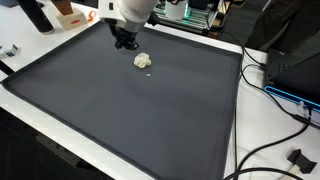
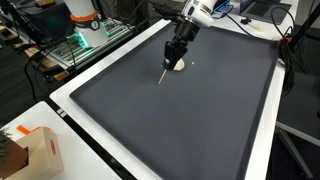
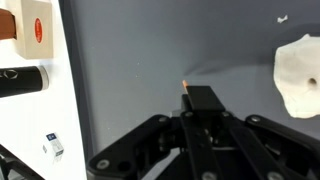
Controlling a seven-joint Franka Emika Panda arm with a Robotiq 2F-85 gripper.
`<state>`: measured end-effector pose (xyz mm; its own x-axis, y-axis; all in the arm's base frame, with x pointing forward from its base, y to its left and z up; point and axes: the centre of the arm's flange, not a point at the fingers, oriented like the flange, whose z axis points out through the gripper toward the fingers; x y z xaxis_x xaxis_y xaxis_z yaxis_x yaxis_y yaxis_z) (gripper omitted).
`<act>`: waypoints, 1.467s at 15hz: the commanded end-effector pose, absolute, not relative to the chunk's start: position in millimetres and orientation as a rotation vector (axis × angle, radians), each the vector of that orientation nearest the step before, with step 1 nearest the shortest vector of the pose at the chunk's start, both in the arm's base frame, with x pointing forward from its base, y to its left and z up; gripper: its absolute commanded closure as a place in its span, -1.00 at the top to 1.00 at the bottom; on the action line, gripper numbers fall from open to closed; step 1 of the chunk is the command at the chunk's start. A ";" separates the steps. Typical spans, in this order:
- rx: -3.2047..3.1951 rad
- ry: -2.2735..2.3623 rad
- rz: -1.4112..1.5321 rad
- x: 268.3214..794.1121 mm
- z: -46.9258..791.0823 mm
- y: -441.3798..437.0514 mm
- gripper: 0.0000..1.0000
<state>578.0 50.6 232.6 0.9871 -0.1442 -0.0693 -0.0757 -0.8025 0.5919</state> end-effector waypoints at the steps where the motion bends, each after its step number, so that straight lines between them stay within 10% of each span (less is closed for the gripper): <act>1: 2.467 -0.127 -0.140 573.8 222.5 58.0 -0.94; 22: 2.462 0.101 -0.106 563.1 219.8 86.2 -0.94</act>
